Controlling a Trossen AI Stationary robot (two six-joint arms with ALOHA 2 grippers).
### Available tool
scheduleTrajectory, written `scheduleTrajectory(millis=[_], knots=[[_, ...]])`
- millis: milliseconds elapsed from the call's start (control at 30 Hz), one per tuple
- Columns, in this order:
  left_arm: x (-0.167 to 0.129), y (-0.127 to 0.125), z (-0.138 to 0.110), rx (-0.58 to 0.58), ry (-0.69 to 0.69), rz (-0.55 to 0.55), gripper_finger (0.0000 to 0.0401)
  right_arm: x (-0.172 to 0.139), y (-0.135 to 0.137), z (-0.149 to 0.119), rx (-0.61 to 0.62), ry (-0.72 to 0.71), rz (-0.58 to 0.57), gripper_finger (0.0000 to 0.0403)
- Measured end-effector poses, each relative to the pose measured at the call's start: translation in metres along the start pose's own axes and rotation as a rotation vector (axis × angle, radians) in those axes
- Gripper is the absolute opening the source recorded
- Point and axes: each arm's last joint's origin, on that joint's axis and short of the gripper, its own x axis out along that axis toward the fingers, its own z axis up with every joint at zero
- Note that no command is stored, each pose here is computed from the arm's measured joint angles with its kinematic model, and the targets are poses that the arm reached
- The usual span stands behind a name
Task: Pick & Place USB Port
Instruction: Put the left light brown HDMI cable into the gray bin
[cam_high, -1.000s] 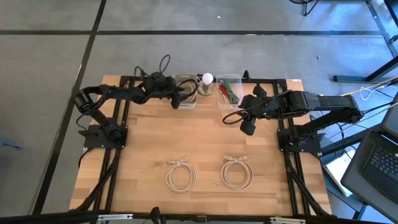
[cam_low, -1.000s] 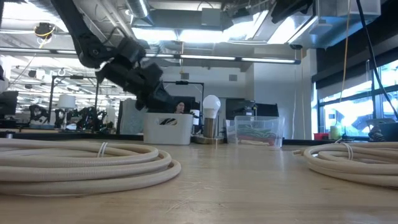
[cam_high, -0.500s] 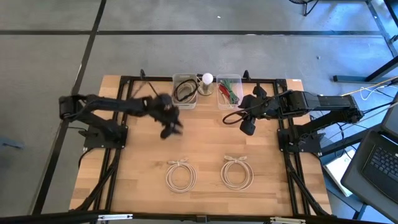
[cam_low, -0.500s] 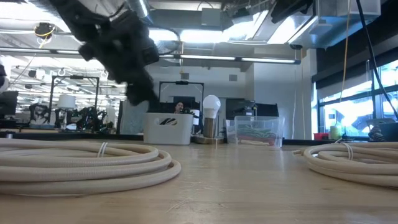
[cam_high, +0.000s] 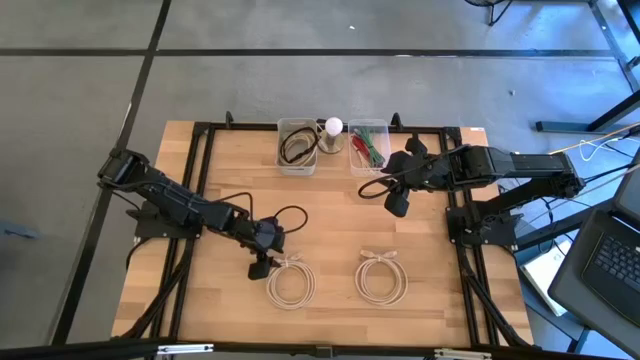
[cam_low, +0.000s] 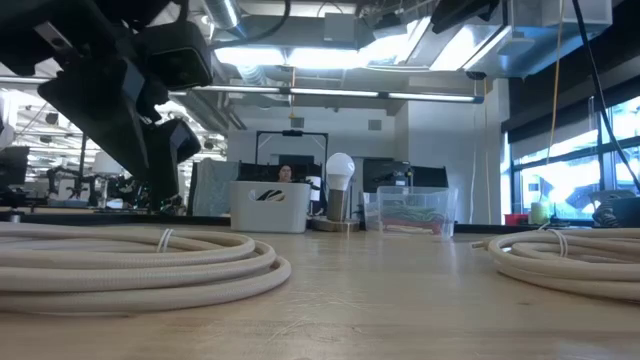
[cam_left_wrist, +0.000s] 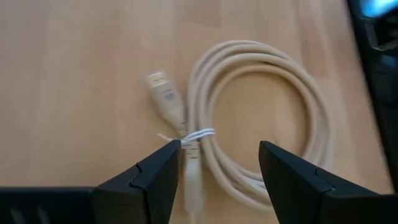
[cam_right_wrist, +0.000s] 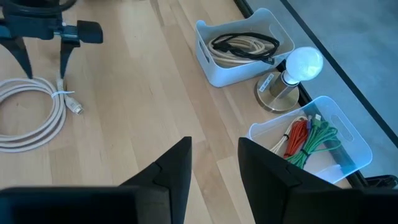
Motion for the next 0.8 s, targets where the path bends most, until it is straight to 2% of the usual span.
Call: scheduleTrajectory(millis=[167,367,600,800], knots=[[0.001,-0.004,-0.002,-0.082,-0.033,0.078,0.021,0.0,0.0,0.001,0.006,-0.012,0.003,0.0133],[0.001,-0.005,-0.002,-0.162,-0.039,0.077,0.021,0.0,0.0,0.001,0.005,-0.012,0.003,0.0133],[0.003,-0.013,-0.006,-0.163,-0.032,0.069,0.021,0.0,0.0,0.001,0.004,-0.012,0.004,0.0133],[0.027,-0.015,-0.014,-0.146,0.002,0.071,0.021,0.0,0.0,0.002,0.006,-0.015,0.005,0.0133]])
